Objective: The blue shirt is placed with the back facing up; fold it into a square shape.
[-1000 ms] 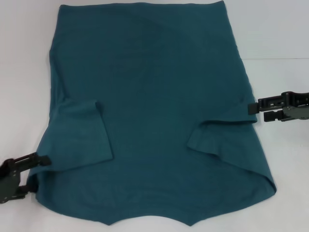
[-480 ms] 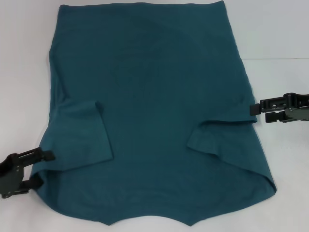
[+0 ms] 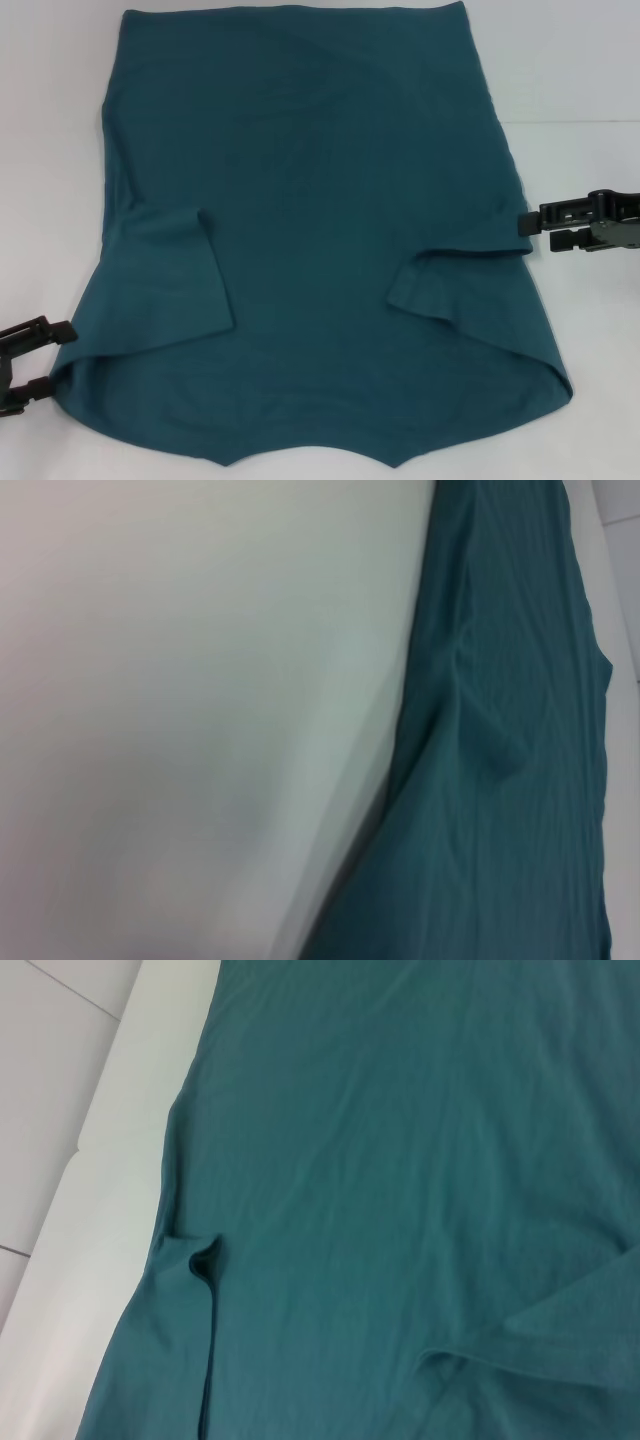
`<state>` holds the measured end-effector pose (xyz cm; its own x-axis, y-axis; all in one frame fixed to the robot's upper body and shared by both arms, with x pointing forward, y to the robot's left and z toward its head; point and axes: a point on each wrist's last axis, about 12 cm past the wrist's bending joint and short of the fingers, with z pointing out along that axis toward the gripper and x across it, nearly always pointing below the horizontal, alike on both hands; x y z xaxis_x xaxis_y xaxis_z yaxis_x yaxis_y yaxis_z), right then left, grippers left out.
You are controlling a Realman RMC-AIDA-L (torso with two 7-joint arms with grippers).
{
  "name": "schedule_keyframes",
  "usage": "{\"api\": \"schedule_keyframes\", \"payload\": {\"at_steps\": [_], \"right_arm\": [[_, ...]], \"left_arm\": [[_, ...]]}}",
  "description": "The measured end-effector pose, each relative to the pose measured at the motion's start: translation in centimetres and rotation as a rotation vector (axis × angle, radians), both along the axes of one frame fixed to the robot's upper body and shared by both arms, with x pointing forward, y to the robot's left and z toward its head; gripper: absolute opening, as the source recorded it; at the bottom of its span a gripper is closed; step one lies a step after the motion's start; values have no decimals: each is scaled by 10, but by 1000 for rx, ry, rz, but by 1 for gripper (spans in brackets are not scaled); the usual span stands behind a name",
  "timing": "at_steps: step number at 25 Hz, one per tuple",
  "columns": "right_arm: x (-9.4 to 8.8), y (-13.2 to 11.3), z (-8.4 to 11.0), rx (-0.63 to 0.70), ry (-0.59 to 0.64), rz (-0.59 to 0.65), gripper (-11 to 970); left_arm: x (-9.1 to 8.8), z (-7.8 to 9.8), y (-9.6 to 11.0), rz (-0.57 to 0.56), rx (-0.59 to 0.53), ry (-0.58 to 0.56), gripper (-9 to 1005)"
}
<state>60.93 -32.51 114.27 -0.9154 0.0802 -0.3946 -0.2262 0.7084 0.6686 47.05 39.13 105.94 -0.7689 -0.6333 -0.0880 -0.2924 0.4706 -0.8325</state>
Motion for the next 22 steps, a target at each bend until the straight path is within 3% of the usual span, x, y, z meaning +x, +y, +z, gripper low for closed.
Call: {"api": "schedule_keyframes", "payload": {"at_steps": [22], "right_arm": [[-1,-2,-2,-1,4,-10,784]], "left_arm": [[3,-7,3,51,20,12,935]]}}
